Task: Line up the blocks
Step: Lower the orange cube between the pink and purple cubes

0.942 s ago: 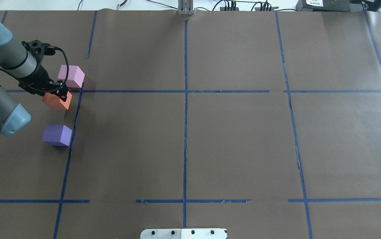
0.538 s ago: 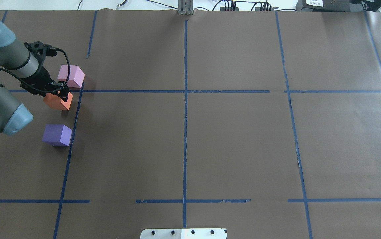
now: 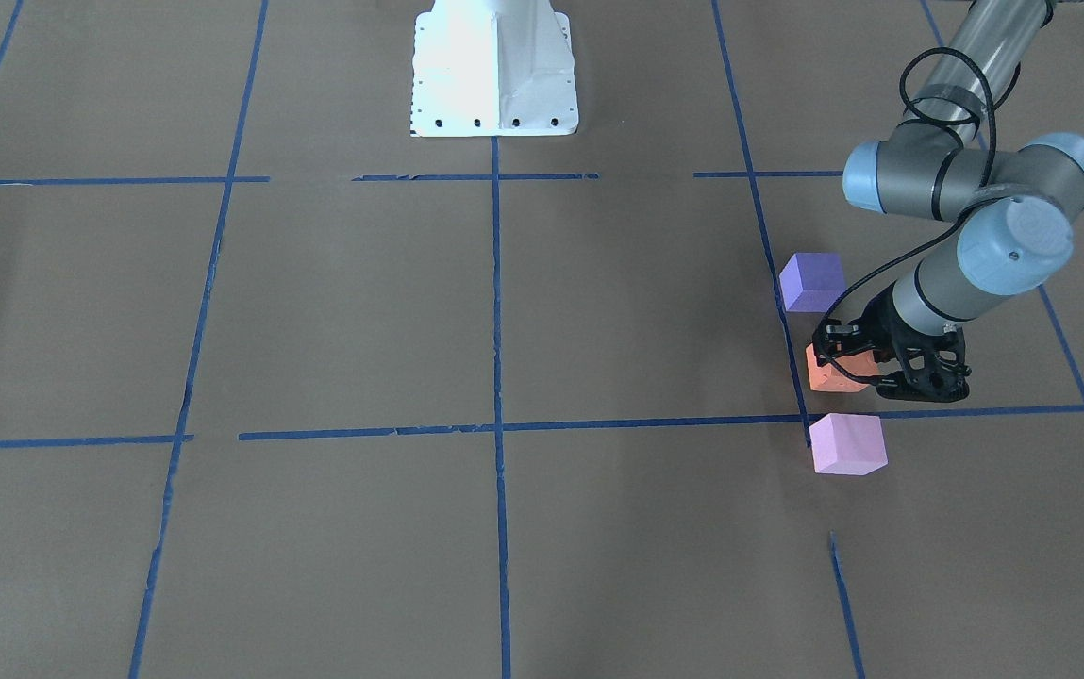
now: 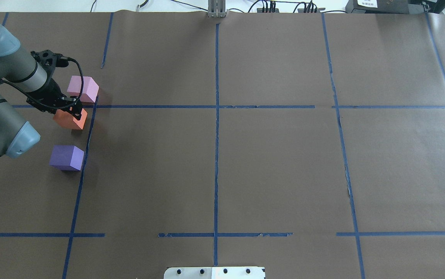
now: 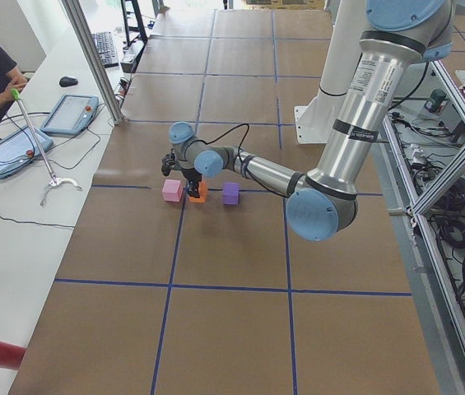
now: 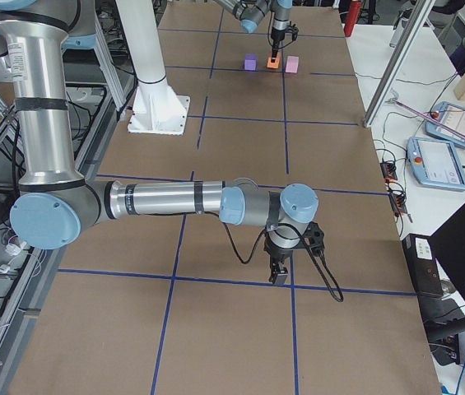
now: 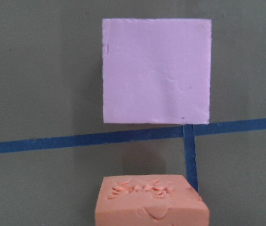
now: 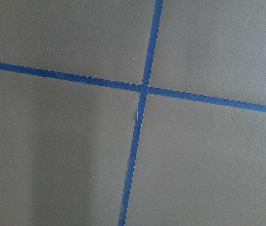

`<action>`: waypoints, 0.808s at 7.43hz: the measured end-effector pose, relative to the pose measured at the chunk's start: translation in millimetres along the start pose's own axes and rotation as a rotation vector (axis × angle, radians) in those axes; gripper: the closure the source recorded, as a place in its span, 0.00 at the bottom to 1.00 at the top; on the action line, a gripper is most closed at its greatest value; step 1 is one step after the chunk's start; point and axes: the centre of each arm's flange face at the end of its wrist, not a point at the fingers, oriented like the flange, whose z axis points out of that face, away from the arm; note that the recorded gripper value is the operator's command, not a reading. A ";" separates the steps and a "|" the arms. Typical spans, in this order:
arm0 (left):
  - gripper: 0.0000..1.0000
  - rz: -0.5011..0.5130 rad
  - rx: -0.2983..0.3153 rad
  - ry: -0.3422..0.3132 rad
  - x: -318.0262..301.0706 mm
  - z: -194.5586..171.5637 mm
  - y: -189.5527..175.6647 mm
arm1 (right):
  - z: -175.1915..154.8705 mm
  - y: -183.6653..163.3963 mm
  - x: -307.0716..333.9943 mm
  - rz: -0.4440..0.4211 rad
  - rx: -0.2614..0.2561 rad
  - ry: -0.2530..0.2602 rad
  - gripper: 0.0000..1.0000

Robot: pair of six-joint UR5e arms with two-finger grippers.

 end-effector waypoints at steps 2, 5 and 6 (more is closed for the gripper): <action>0.89 0.003 -0.006 0.001 0.7 5.8 0.3 | 0.0 0.0 0.0 0.000 0.000 0.000 0.00; 0.59 0.010 -0.005 0.007 2.8 10.6 -0.8 | 0.0 0.0 0.0 0.000 0.000 0.000 0.00; 0.31 0.012 -0.003 0.009 3.5 11.0 -0.8 | 0.1 0.1 0.1 0.000 0.000 0.000 0.00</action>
